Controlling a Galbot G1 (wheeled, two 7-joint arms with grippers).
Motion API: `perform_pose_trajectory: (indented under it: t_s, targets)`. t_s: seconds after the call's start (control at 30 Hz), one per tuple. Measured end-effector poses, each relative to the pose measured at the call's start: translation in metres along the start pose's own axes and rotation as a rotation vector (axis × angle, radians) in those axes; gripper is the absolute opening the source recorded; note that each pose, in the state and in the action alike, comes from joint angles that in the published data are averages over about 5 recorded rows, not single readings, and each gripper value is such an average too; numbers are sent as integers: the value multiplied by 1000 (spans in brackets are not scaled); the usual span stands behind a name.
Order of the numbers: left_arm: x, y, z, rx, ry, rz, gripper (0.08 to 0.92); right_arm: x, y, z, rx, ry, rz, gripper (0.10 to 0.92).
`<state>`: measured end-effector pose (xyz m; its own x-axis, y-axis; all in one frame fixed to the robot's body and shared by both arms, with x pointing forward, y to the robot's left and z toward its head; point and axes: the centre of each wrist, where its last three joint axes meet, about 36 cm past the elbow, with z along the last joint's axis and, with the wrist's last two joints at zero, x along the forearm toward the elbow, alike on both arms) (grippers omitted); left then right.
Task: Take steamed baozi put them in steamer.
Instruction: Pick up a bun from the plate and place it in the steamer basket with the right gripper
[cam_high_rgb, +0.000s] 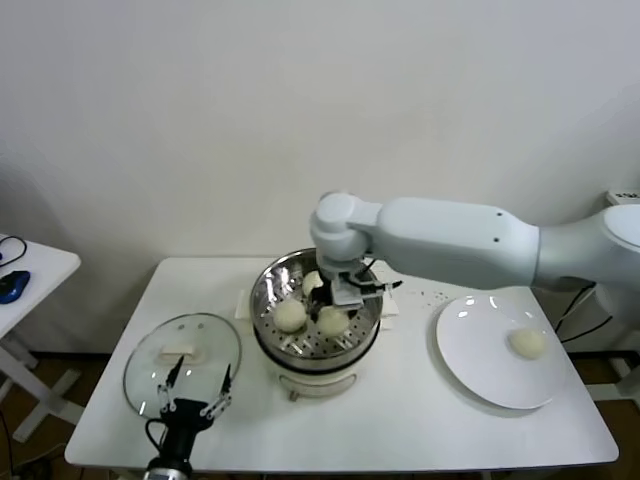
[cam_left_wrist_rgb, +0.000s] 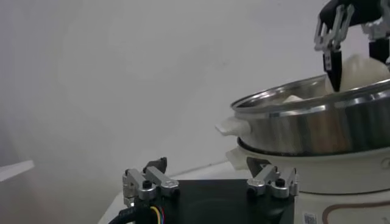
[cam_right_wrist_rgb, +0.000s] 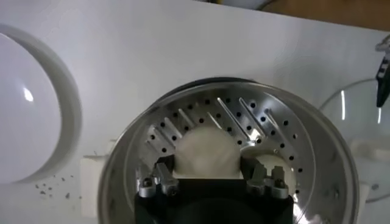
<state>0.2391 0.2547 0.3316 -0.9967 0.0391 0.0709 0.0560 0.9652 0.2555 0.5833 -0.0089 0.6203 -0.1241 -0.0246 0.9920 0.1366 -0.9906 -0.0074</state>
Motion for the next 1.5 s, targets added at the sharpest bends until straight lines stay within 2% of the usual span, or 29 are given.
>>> perform_pose_trajectory:
  t_s: [0.53,1.37,1.5]
  targets:
    - [-3,0,-1,-2,0,-2,823,-27,-25,-12,68,-15,10,696]
    - [-5,2,-1,-4,-2,-5,823,-33,-17,-17,84,-15,-3,721]
    - [-5,2,-1,-4,-4,-7,823,-33,-17,-17,92,-12,-2,764]
